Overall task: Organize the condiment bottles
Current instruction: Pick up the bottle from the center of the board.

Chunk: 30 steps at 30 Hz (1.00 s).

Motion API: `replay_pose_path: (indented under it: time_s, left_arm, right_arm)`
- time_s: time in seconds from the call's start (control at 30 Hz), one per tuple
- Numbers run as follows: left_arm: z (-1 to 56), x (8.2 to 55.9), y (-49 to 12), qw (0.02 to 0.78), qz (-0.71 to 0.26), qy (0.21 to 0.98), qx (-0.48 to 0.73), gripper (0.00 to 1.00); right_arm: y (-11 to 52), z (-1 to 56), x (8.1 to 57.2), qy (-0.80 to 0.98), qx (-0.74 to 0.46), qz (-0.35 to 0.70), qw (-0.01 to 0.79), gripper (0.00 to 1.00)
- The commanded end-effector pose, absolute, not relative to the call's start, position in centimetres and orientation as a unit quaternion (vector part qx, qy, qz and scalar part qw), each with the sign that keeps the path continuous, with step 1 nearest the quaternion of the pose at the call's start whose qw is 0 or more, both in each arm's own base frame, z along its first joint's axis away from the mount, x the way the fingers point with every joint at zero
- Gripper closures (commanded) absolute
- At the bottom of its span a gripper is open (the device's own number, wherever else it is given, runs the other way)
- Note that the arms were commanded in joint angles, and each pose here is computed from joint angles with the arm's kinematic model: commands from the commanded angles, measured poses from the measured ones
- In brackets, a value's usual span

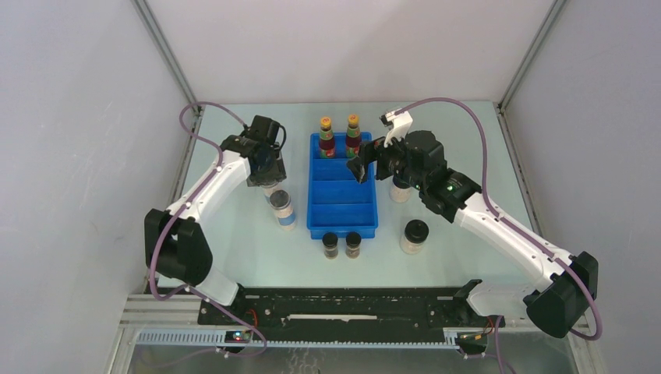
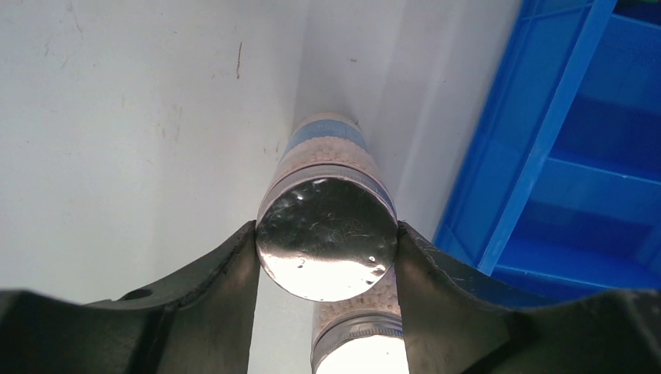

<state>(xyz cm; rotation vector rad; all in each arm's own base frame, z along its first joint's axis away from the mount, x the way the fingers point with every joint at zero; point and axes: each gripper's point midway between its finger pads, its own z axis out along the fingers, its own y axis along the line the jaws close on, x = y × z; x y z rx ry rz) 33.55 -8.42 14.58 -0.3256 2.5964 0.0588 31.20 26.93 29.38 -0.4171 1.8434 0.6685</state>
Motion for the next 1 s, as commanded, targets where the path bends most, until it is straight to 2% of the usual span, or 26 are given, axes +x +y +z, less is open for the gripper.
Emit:
replay_pose_path:
  time_s: [0.0, 0.97]
  left_arm:
    - [16.4, 34.7, -8.4, 0.291, 0.011, 0.949, -0.123, 0.98]
    - [20.6, 33.7, -6.9, 0.358, 0.016, 0.926, -0.119, 1.0]
  right_arm:
    - [27.2, 30.1, 31.2, 0.768, -0.167, 0.293, 0.545, 0.0]
    - [26.6, 30.7, 31.0, 0.769, -0.152, 0.278, 0.556, 0.0]
